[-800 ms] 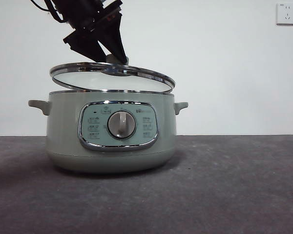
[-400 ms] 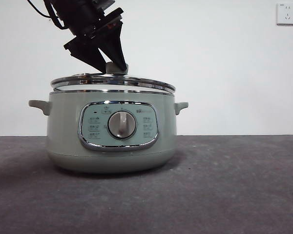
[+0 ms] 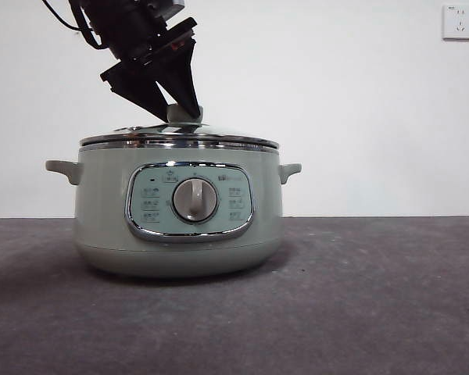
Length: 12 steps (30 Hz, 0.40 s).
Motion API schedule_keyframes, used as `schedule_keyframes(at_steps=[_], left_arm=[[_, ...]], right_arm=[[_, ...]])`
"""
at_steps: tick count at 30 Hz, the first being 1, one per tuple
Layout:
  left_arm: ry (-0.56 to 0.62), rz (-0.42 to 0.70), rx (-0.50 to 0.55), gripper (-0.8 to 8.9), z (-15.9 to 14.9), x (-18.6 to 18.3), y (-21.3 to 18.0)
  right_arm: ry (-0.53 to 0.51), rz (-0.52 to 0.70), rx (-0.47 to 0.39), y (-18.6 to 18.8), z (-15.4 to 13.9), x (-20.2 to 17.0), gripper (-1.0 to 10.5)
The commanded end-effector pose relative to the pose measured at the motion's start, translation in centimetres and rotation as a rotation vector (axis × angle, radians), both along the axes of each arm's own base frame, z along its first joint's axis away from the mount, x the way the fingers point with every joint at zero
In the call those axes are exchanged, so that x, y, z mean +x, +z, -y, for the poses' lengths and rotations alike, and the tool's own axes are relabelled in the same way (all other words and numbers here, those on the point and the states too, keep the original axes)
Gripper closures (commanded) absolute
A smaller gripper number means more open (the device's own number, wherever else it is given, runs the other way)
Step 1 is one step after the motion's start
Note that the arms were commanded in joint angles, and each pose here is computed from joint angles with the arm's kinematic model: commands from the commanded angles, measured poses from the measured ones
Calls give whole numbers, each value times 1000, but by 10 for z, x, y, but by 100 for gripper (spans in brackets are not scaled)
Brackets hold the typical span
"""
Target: Pick up the egg,open the lid,put the egg in the pot,close the lid
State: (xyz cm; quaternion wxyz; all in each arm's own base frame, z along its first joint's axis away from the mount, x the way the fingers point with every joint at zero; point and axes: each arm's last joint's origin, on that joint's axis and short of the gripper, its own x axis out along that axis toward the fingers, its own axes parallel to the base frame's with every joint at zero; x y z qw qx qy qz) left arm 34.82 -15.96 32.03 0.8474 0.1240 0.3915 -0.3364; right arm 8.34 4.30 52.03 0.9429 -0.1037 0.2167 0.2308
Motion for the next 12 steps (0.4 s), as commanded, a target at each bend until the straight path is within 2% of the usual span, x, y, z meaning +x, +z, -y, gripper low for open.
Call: schedule_keyframes(at_steps=[1,12], left_arm=[[-12,11,-11,819,2,1,2],[7,-46,40,820,-1,-2,-26]], right_arm=[[1,-23,-17,-3,0,-1,478],[1,-24,-17,-3,0,-1,478]])
